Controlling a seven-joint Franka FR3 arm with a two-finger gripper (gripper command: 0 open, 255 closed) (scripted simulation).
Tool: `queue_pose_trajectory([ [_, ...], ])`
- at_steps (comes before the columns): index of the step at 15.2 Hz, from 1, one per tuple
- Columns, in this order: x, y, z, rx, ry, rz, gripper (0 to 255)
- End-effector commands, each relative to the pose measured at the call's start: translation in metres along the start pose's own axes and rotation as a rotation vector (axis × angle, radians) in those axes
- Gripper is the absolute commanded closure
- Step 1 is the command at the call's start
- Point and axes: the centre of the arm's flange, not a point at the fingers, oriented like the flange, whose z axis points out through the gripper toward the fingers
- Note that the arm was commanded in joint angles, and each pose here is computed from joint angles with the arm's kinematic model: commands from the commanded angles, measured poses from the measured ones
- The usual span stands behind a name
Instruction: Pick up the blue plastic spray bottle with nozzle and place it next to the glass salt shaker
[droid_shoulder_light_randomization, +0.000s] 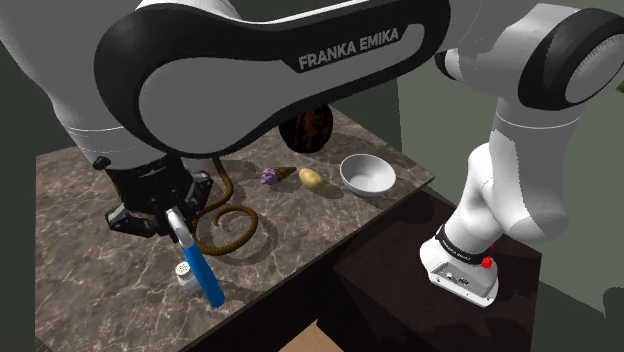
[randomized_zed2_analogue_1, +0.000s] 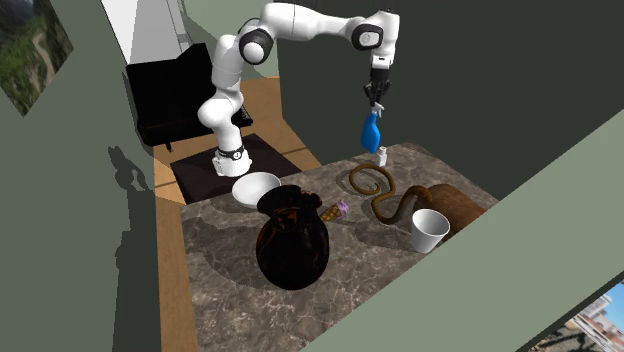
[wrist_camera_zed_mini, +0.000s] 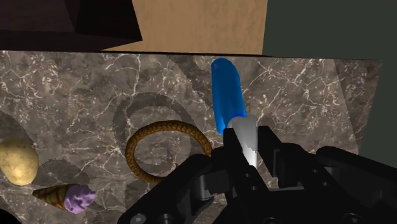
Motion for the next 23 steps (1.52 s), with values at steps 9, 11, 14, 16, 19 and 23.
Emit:
queue_pose_trajectory([
  [9, 0.000, 0.000, 0.053, 0.001, 0.000, 0.000, 255],
  [11, 0.000, 0.000, 0.063, 0.001, 0.000, 0.000, 255],
  [14, 0.000, 0.000, 0.074, 0.001, 0.000, 0.000, 255],
  [16, 0.000, 0.000, 0.074, 0.001, 0.000, 0.000, 255],
  [19, 0.000, 0.000, 0.074, 0.001, 0.000, 0.000, 255],
  [23, 0.001, 0.001, 0.072, 0.000, 0.000, 0.000, 0],
])
